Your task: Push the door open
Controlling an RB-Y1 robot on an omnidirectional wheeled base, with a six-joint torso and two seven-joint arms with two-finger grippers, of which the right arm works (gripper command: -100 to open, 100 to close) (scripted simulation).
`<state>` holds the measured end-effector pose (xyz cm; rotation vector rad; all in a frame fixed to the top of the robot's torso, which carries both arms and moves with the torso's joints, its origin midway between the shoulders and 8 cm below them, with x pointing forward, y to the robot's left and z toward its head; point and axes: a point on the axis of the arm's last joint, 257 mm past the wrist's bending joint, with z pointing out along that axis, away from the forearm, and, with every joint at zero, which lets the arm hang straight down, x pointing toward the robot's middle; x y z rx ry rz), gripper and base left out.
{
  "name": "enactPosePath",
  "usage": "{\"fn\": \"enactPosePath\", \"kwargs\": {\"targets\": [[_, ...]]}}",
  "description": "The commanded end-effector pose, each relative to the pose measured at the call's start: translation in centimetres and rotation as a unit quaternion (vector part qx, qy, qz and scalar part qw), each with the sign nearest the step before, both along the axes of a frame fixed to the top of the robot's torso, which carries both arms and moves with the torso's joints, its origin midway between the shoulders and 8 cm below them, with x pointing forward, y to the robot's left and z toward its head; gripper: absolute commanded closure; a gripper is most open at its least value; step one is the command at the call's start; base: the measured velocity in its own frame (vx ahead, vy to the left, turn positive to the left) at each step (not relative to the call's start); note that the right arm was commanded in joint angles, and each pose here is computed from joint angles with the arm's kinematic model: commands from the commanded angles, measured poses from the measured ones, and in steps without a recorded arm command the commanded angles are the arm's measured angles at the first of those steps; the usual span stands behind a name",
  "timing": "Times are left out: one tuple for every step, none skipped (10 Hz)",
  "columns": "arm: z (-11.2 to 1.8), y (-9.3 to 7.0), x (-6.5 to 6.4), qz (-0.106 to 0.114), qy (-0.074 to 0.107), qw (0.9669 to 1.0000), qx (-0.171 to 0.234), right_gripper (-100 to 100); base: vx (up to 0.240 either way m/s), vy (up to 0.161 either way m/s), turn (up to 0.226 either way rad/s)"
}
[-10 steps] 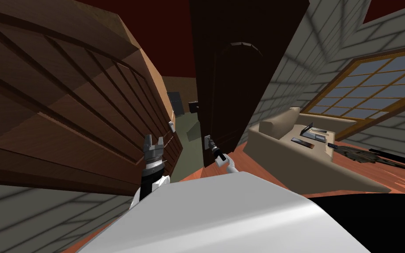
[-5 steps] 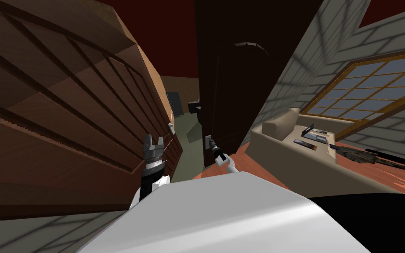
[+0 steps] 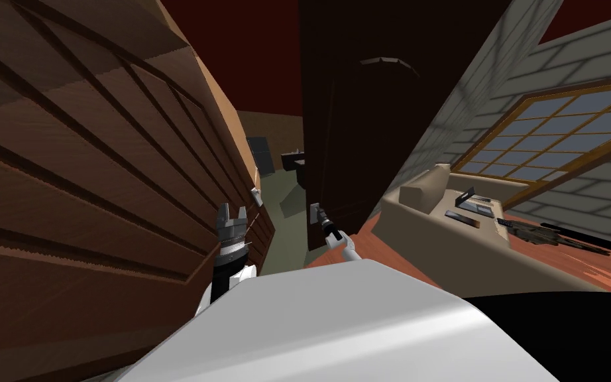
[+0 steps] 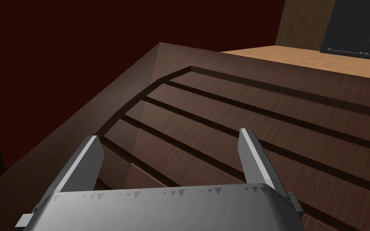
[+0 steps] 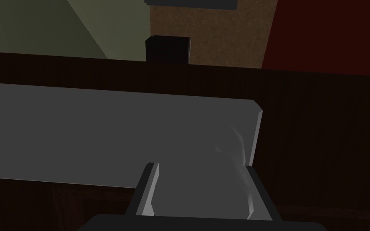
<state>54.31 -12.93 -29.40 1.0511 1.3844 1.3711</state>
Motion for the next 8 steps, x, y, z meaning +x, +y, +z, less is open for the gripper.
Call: {"fn": "enactPosePath", "kwargs": {"targets": [[0.2, -1.5, 0.6, -0.013, -0.005, 0.9999, -0.005, 100, 0.074, 0.062, -0.076], [0.2, -1.8, 0.8, -0.017, -0.005, 0.9998, -0.006, 100, 0.067, 0.059, -0.083], [0.3, -2.3, 1.0, -0.025, -0.005, 0.9997, -0.007, 100, 0.129, 0.074, -0.153], [0.3, -2.6, 1.1, -0.028, -0.005, 0.9995, -0.008, 100, 0.154, 0.088, -0.104], [0.0, -2.2, 0.7, -0.022, 0.0, 0.9997, -0.006, -100, -0.055, 0.038, -0.034], [0.0, -2.2, 0.7, -0.022, 0.0, 0.9997, -0.006, -100, -0.176, -0.02, 0.009], [0.0, -2.0, 0.6, -0.021, 0.001, 0.9998, -0.005, -100, -0.184, -0.018, 0.016], [0.0, -1.7, 0.6, -0.019, 0.002, 0.9998, -0.003, -100, -0.195, -0.043, -0.007]]}}
